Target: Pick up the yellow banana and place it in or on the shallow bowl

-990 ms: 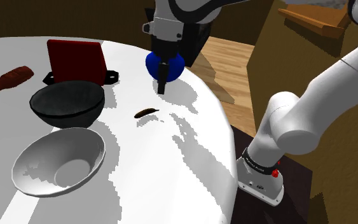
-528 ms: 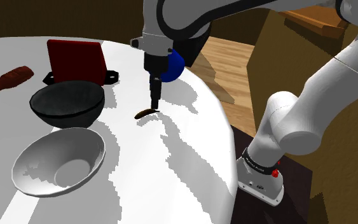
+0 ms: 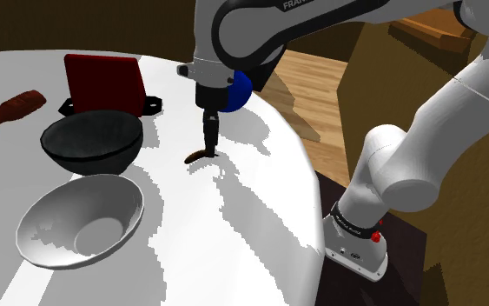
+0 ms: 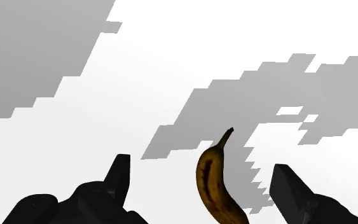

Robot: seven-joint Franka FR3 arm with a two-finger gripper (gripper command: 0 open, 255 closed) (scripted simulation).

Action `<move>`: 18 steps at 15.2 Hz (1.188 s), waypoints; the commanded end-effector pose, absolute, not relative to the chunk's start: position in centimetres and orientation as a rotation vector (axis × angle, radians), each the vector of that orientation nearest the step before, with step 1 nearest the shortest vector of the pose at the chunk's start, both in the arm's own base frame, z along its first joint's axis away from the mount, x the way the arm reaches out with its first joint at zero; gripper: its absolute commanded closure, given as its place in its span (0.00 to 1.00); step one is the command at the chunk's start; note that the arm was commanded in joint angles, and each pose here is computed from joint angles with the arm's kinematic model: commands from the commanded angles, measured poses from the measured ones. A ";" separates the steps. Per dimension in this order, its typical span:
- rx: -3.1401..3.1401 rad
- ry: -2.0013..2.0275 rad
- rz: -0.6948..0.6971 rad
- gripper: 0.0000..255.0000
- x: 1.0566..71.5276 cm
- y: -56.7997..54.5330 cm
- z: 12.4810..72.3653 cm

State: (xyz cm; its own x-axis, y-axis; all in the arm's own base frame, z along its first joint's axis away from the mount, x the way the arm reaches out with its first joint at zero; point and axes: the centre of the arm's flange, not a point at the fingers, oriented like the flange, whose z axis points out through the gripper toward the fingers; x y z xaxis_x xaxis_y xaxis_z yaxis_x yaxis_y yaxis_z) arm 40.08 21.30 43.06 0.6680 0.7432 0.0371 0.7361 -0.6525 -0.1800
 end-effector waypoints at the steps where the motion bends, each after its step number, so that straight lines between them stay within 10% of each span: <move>1: -2.702 -1.210 0.059 0.00 40.1 21.3 43.0; 3: -2.702 -1.210 0.059 0.00 40.1 21.3 43.0; 4: -2.702 -1.210 0.059 1.00 40.1 21.3 43.0; 18: -2.702 -1.210 0.059 1.00 40.1 21.3 45.7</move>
